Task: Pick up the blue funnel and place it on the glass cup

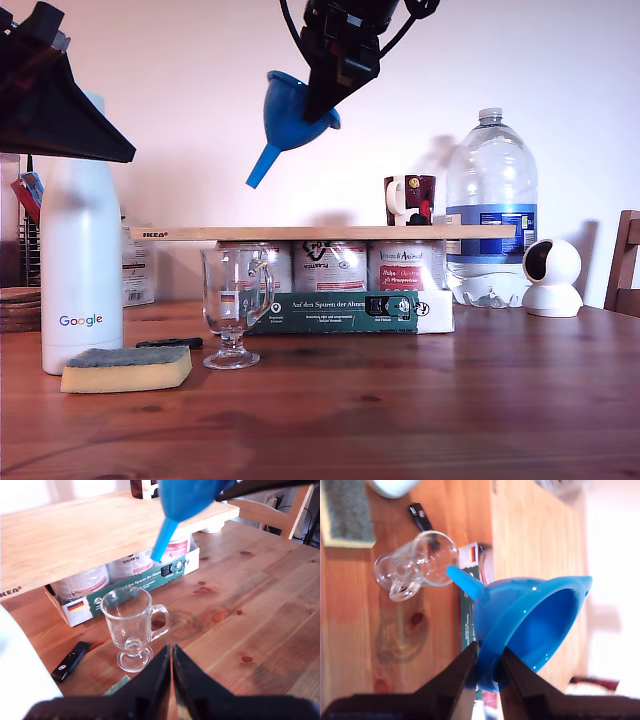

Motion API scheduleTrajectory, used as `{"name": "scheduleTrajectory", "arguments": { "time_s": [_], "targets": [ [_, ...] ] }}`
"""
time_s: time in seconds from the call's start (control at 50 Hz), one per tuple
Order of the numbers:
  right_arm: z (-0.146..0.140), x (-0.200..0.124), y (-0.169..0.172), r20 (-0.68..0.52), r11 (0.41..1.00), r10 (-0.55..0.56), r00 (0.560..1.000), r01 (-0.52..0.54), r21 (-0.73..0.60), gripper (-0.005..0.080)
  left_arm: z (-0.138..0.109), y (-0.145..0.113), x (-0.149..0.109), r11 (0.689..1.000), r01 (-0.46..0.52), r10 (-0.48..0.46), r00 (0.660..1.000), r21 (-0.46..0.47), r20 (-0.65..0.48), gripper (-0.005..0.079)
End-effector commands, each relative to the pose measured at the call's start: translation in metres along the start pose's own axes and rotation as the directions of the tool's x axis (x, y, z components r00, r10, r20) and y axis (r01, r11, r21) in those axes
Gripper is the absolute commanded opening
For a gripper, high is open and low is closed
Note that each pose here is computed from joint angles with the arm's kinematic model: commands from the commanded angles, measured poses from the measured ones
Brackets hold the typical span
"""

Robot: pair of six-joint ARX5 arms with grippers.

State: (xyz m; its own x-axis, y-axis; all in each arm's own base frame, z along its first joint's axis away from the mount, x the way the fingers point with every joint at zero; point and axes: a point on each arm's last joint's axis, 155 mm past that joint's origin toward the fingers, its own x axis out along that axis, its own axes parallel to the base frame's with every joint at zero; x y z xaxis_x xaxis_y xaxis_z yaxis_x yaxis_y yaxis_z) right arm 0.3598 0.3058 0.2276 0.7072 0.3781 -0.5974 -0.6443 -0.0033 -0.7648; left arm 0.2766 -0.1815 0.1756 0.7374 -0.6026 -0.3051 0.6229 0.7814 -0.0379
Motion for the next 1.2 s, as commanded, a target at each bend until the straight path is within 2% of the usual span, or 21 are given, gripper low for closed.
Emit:
{"name": "scheduleTrajectory", "arguments": {
  "time_s": [0.0, 0.18, 0.36, 1.18],
  "targets": [
    [0.007, 0.012, 0.009, 0.002, 0.999, 0.020, 1.000, -0.020, -0.044, -0.0011, 0.001, -0.002, 0.000, 1.000, 0.007, -0.007, 1.000, -0.007, 0.007, -0.0024],
    [0.018, 0.024, 0.007, 0.007, 0.991, -0.023, 1.000, 0.024, -0.133, -0.0011, 0.001, -0.004, 0.000, 1.000, 0.017, -0.017, 1.000, -0.018, 0.008, -0.0024],
    [0.019, 0.038, 0.019, -0.017, 0.976, -0.004, 1.000, 0.000, -0.218, -0.0011, 0.002, -0.004, 0.000, 1.000, 0.022, -0.021, 1.000, -0.018, 0.010, -0.0024],
    [0.019, 0.076, 0.034, -0.037, 0.956, -0.004, 0.999, -0.007, -0.293, -0.0011, 0.003, -0.006, 0.000, 0.999, 0.033, -0.032, 0.999, -0.016, 0.016, -0.0024]
  ]
}}
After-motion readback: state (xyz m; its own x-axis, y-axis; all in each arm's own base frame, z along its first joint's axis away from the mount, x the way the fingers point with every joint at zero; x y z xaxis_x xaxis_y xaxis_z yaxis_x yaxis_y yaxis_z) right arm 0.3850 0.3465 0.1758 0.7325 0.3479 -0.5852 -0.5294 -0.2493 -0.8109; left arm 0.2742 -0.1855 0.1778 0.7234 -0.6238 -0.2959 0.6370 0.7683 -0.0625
